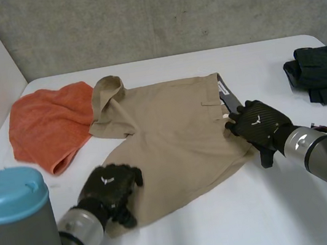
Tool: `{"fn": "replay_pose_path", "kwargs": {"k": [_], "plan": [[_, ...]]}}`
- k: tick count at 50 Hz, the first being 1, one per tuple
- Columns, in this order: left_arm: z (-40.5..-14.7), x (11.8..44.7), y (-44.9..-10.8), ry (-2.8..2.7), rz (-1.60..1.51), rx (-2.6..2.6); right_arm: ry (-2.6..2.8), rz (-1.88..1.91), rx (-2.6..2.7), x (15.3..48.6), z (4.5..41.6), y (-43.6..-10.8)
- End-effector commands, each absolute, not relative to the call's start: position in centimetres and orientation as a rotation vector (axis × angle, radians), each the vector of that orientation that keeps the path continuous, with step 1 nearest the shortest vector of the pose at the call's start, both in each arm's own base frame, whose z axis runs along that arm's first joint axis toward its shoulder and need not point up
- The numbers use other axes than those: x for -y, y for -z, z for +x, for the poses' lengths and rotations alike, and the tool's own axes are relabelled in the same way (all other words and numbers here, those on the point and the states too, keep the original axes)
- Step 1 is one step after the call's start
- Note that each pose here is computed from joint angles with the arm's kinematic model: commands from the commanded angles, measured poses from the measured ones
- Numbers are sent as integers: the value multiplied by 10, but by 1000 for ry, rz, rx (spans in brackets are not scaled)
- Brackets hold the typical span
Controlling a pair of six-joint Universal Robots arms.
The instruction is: Fold the laundry.
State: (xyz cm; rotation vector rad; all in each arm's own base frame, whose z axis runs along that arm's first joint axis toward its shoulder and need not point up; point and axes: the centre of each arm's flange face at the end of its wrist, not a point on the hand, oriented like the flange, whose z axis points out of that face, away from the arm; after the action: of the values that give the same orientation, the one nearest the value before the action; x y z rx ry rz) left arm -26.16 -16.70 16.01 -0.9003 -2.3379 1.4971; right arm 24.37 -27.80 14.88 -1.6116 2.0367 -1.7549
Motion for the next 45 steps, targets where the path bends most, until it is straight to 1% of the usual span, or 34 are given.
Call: {"fn": "replay_pose_path", "kwargs": {"k": [1,6,17,25,28,45], "plan": [[-252,148,-149,-1356,-818,2413,1744,-1727,-1983,290,248,-132],[-248,143,-142,-1321,-820,2441,1764,-1724,-1966,295,250,-131],[-244,152,-139,-1423,-771,2452,1748,-1675,-2008,293,248,-130],[-247,159,-140,-1534,-751,2406,1723,-1597,-2049,292,244,-130],[-248,161,-135,-1532,-756,2408,1720,-1592,-2053,292,244,-129],[-260,182,-115,-1683,-962,2341,1713,-1584,-2092,291,241,-127]]}}
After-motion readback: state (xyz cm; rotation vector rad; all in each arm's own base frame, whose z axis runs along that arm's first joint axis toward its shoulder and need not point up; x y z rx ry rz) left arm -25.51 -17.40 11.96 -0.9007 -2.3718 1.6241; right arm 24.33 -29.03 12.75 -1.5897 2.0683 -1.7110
